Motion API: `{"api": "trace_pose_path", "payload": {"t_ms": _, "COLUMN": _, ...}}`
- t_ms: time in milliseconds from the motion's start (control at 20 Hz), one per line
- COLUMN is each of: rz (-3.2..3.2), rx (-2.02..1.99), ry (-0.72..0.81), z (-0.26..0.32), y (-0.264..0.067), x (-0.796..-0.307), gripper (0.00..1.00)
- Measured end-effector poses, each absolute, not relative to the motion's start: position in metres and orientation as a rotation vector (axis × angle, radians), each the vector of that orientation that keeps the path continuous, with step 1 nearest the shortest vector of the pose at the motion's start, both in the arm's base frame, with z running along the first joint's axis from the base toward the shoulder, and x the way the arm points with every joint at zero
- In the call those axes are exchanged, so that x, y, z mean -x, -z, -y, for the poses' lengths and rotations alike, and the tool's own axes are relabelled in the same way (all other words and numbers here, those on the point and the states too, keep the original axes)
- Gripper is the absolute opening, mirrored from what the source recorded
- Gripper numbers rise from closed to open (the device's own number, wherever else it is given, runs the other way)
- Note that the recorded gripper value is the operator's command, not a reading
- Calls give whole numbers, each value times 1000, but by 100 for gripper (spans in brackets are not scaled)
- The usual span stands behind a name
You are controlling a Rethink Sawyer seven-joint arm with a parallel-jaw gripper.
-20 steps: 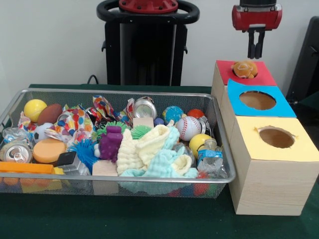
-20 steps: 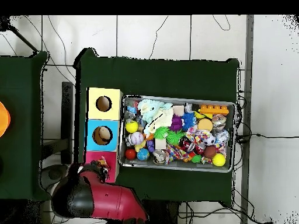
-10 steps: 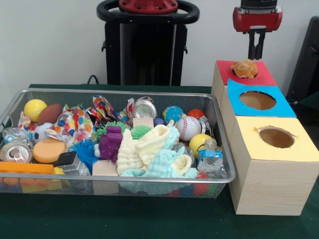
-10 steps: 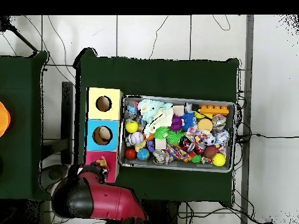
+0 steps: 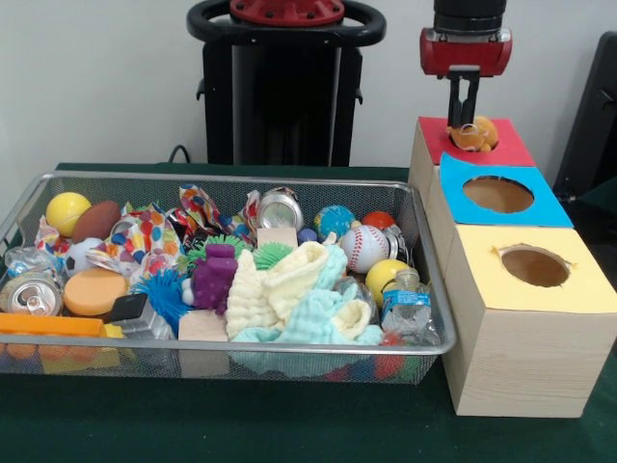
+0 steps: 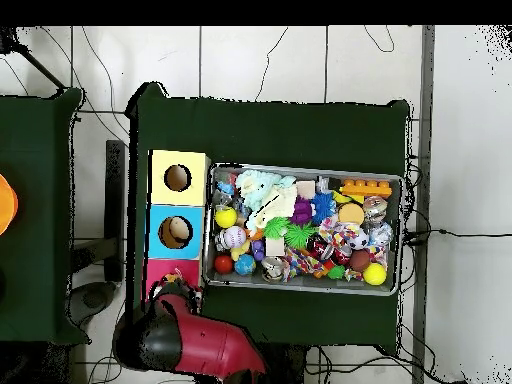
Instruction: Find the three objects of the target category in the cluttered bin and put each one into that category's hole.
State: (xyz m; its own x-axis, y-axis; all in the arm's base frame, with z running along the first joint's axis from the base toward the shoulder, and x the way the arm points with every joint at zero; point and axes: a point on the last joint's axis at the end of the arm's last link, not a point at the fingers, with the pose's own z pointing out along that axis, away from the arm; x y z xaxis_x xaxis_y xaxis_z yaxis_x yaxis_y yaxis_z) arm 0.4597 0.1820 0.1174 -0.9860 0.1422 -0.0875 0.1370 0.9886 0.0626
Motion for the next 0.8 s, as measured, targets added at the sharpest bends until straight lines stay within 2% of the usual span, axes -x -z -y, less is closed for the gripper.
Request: {"api": "trace_pose_path", "payload": {"t_ms": 800, "rz": -3066, "rx": -188, "ry": -110, "z": -193, "y": -106, "x": -455, "gripper": 0}}
